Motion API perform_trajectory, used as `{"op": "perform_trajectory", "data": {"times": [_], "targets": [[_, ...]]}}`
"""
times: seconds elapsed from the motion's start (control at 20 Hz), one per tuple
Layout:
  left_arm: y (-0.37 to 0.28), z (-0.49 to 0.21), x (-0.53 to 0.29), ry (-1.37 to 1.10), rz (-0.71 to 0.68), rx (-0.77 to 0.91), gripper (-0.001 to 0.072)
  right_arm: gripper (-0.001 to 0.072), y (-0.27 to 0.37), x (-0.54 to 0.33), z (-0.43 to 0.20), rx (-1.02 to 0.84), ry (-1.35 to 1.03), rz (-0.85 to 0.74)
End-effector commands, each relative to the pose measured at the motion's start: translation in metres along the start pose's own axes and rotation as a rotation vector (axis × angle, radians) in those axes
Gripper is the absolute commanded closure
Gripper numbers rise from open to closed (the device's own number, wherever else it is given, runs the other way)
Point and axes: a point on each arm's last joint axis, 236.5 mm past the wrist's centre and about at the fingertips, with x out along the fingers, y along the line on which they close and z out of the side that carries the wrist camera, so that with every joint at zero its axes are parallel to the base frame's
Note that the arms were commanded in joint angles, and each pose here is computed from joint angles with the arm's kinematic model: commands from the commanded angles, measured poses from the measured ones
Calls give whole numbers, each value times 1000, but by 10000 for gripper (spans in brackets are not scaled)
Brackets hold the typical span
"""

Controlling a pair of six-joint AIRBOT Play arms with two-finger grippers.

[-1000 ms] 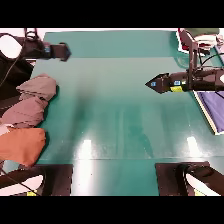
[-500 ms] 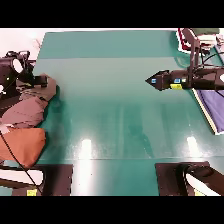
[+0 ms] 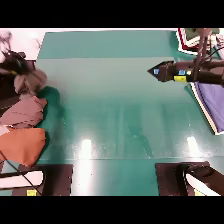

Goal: Fold the shirts.

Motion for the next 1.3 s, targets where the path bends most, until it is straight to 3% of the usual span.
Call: {"op": "perform_trajectory", "data": {"times": [0.0,0.15,0.25,0.6,0.65,0.7,0.75,0.9,1.05,1.25], "targets": [[-33,78,-144,-333,-90,69,678,695,22,-27,44,-64,-110,14],[-81,86,-250,-508,-225,142,679,695,44,-55,78,-117,-204,32],[-120,69,-278,-514,-336,207,679,695,53,-71,95,-154,-253,26],[-314,-63,-254,-171,-731,526,677,695,71,-102,119,-216,-330,19],[-344,-90,-247,-109,-788,573,622,694,73,-103,118,-220,-322,21],[-370,-112,-243,-61,-841,607,279,694,73,-103,115,-222,-312,22],[-392,-127,-235,-23,-878,612,-5,695,73,-103,113,-222,-301,23],[-388,-119,-190,-21,-764,614,-2,694,73,-102,107,-222,-276,26],[-292,-78,-119,61,-475,469,-2,695,74,-102,106,-223,-271,27],[-175,-96,-47,312,-288,182,-2,695,73,-101,103,-223,-259,26]]}}
